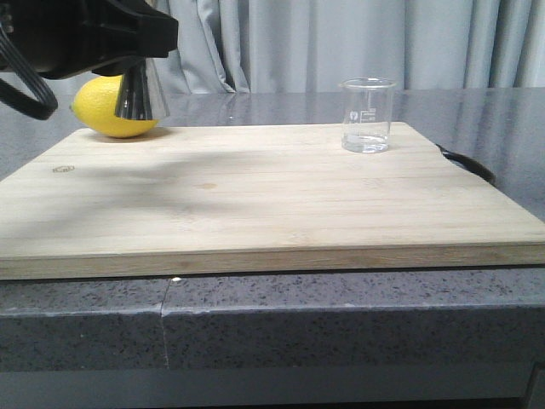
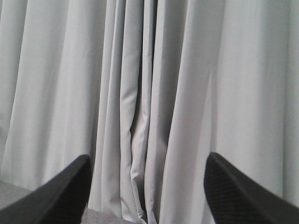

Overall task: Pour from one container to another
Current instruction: 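Move the held jigger with the left gripper toward the board center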

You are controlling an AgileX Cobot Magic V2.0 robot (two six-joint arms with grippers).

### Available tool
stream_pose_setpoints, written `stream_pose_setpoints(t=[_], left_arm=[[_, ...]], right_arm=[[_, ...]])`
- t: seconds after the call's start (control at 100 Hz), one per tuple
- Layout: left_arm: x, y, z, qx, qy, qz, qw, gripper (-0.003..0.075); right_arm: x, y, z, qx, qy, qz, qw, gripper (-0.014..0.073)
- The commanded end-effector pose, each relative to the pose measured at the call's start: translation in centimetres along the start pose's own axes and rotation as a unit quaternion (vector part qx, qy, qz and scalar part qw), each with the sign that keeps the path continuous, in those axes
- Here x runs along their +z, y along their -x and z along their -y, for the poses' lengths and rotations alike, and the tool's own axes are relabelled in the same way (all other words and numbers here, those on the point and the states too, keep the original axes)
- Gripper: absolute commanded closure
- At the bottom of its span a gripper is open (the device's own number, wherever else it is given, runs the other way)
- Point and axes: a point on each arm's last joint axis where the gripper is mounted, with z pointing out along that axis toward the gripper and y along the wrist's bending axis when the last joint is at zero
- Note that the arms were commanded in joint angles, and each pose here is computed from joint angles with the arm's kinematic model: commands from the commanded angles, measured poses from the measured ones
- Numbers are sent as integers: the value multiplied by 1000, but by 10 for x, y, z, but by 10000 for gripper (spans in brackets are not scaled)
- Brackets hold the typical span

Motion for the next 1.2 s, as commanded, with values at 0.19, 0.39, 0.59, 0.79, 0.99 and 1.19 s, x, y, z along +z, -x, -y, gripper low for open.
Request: stream_pose_setpoints(t=[0.19, 0.39, 0.59, 0.79, 0.99, 1.19], left_arm=[[14, 7, 0, -16, -3, 81, 997, 554], [20, -2, 0, -30, -4, 83, 996, 554], [25, -10, 2, -46, -17, 92, 995, 554], [28, -14, 6, -54, -34, 88, 994, 554], [28, -15, 8, -45, -49, 86, 994, 554], [31, -22, 9, -46, -52, 76, 995, 554]], right_arm=[[2, 25, 5, -7, -11, 65, 998, 133], [2, 25, 5, -7, -11, 65, 998, 133], [2, 25, 5, -7, -11, 65, 998, 133], [2, 25, 5, -7, -11, 65, 998, 133], [2, 25, 5, -7, -11, 65, 998, 133], [2, 25, 5, -7, -11, 65, 998, 133]])
